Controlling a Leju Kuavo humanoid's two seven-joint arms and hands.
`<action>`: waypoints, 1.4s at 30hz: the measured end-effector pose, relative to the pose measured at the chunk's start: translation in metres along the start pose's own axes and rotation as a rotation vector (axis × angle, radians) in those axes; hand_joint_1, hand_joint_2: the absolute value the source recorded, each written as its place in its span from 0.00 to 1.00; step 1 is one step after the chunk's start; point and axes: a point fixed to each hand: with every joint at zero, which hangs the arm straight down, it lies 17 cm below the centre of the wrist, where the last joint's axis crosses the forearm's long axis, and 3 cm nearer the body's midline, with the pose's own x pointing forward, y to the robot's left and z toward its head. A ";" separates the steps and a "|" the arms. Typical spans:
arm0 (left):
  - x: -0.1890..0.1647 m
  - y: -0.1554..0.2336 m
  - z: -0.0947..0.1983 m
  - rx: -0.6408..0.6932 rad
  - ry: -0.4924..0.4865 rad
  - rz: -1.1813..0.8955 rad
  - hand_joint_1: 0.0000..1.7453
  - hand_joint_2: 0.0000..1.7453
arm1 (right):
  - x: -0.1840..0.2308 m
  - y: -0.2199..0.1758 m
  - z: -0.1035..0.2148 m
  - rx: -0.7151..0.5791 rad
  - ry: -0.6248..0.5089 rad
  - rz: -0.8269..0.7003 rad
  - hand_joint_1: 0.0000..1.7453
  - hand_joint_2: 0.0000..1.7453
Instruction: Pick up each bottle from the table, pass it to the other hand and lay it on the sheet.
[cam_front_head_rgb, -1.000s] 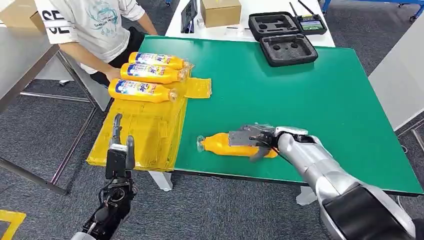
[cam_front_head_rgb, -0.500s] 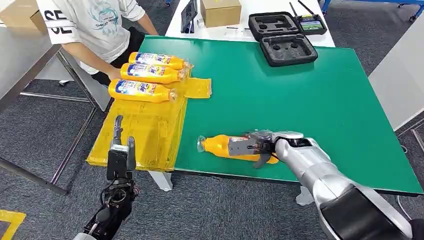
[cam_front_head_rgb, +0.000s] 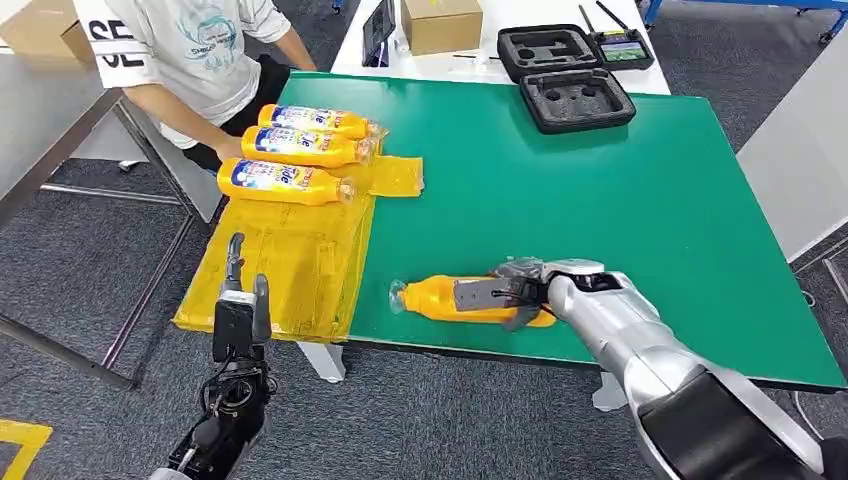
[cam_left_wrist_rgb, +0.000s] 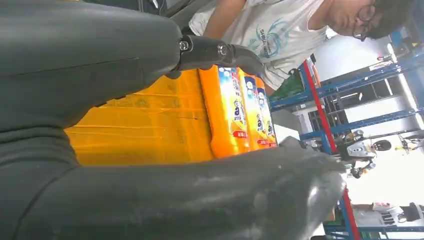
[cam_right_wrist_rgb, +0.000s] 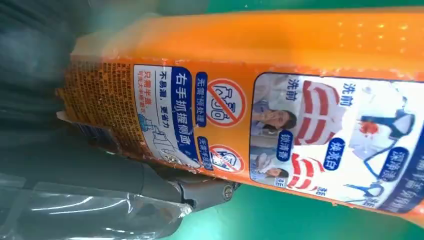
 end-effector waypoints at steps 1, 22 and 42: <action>0.000 0.000 0.000 0.000 0.000 0.000 0.00 0.00 | 0.000 0.000 0.000 0.001 0.000 0.001 1.00 1.00; 0.010 -0.014 0.007 -0.099 0.099 0.371 0.00 1.00 | 0.110 -0.080 0.044 -0.811 -0.499 -0.431 1.00 1.00; 0.044 -0.035 0.008 -0.225 0.087 0.554 0.00 1.00 | 0.151 -0.085 0.085 -0.982 -0.660 -0.679 1.00 1.00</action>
